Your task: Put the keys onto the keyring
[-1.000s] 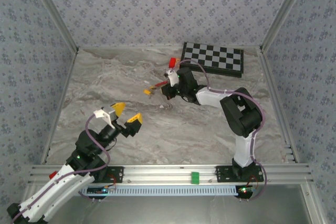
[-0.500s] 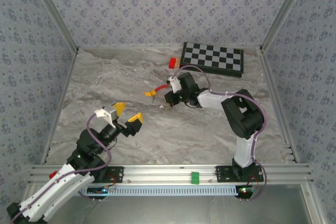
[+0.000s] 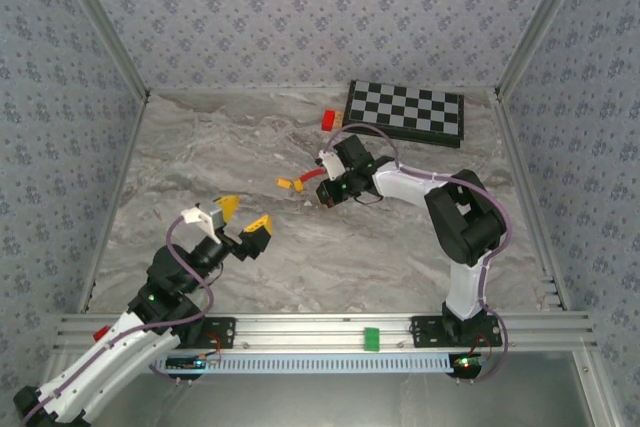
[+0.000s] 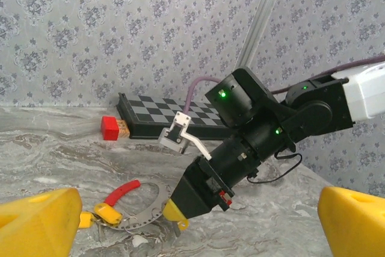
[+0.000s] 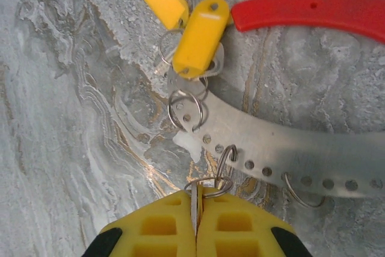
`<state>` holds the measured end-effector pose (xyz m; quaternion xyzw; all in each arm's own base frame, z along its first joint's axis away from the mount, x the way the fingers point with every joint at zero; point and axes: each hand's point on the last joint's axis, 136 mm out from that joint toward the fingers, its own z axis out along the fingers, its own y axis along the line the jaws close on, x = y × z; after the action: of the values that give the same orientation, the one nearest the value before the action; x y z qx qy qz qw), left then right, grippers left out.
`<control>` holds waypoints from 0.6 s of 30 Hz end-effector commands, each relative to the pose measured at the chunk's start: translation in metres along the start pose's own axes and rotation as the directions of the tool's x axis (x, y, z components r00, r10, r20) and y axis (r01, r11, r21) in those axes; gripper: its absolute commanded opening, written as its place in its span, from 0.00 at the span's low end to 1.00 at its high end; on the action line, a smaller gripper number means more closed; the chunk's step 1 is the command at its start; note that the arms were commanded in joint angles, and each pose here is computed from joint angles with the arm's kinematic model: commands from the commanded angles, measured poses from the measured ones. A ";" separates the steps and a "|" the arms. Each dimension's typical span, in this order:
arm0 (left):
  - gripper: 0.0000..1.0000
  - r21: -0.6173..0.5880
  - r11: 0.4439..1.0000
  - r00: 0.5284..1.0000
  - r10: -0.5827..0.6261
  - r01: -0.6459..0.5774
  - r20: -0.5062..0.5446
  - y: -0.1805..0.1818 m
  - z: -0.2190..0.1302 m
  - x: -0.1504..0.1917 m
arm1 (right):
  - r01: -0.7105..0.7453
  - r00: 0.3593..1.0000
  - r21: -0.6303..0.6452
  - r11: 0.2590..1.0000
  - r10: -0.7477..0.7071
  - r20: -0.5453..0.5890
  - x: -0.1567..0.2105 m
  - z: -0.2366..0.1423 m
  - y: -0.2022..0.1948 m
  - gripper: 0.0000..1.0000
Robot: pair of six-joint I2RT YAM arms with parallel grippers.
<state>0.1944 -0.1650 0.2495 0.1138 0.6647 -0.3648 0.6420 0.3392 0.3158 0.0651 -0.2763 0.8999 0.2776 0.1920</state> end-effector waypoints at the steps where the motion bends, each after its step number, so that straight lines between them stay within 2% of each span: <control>1: 1.00 0.010 1.000 0.999 -0.010 0.010 0.033 -0.002 -0.002 -0.008 | -0.005 0.995 0.009 1.000 0.005 -0.096 0.013 -0.004 0.003 0.05; 9: 1.00 0.007 1.000 0.999 -0.011 0.011 0.046 0.000 -0.007 -0.008 | -0.025 0.985 0.031 0.999 0.030 -0.169 0.025 -0.002 -0.001 0.10; 18: 1.00 0.008 1.000 0.999 -0.016 0.016 0.048 0.001 -0.008 -0.007 | -0.050 0.959 0.043 0.998 0.060 -0.276 0.048 0.004 -0.005 0.10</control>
<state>0.1903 -0.1590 0.2522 0.1087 0.6534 -0.3687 0.6522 0.3139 0.3010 0.0428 -0.2773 0.9256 0.2407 0.0919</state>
